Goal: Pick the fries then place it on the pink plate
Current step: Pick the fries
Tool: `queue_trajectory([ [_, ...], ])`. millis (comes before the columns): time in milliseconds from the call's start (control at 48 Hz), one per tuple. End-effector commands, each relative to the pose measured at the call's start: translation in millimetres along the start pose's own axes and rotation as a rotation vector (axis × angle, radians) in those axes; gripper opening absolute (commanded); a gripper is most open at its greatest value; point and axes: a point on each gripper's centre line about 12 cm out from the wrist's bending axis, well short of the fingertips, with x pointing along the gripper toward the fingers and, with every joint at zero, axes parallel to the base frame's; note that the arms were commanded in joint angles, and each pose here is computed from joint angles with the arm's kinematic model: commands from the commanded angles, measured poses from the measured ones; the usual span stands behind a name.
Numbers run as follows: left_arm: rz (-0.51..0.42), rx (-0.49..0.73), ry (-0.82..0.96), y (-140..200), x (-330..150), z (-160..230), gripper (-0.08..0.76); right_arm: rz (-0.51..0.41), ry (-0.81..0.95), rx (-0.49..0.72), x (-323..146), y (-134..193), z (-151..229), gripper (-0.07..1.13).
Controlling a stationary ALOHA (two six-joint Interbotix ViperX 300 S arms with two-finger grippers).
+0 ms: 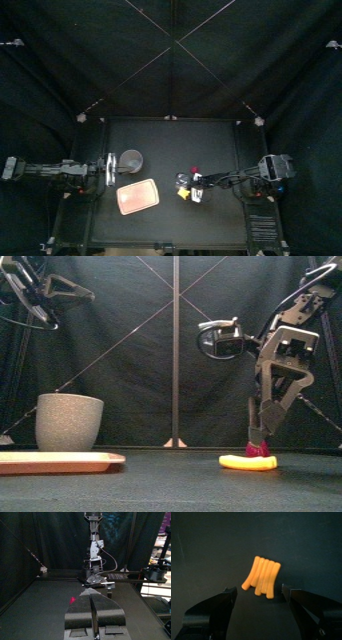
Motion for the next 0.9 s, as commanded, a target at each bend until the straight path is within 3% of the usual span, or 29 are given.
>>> queue_trajectory([
  [21, 0.006, 0.000, -0.012, 1, 1, 3, -0.024, 0.020, 0.006, 0.009, 0, 9, 20, 1.03],
  [354, 0.006, 0.000, 0.011, 1, -1, -6, -0.024, 0.003, 0.078, 0.062, 19, 6, 36, 1.02],
  [896, 0.002, -0.003, 0.029, 0, -3, -13, -0.024, -0.151, 0.193, 0.098, 36, -3, 43, 1.02],
])
